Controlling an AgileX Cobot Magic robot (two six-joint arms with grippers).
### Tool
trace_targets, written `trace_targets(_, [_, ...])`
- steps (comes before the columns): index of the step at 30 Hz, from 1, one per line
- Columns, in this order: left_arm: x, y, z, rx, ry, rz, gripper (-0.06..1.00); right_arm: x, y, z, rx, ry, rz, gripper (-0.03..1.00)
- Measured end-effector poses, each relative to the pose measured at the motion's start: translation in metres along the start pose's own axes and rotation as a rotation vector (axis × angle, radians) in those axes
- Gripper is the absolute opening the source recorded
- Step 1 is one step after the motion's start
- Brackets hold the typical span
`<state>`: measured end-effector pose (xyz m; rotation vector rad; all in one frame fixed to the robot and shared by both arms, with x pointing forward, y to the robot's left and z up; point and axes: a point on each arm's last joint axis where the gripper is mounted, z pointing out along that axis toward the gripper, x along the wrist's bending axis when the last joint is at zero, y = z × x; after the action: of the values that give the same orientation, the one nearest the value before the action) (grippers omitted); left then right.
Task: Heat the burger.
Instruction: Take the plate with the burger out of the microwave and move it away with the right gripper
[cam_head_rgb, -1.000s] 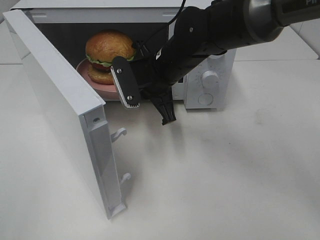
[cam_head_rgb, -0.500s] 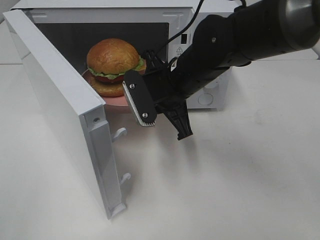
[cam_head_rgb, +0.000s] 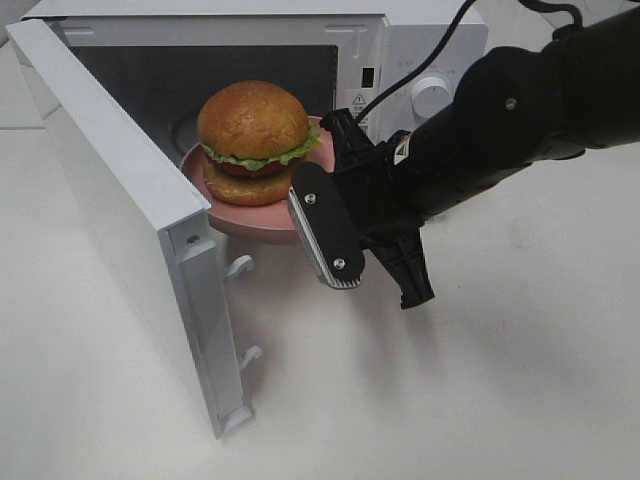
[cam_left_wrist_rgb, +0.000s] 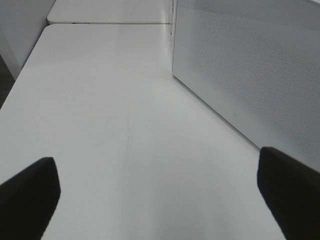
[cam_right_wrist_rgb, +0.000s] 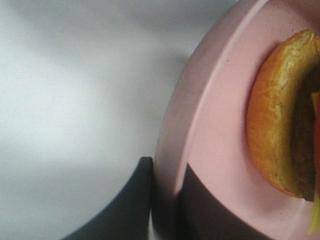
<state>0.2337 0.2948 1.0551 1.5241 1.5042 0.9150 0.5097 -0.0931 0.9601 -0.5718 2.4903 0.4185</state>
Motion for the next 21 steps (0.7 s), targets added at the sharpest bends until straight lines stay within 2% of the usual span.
trace_targets(12, [0.0,0.0,0.0,0.0,0.0,0.0,0.99,0.034,-0.007,-0.023,0.012,0.006,0.012,0.09])
trace_targets(21, [0.0,0.0,0.0,0.0,0.0,0.0,0.99,0.056,-0.011,-0.047,0.013,-0.03,0.026,0.09])
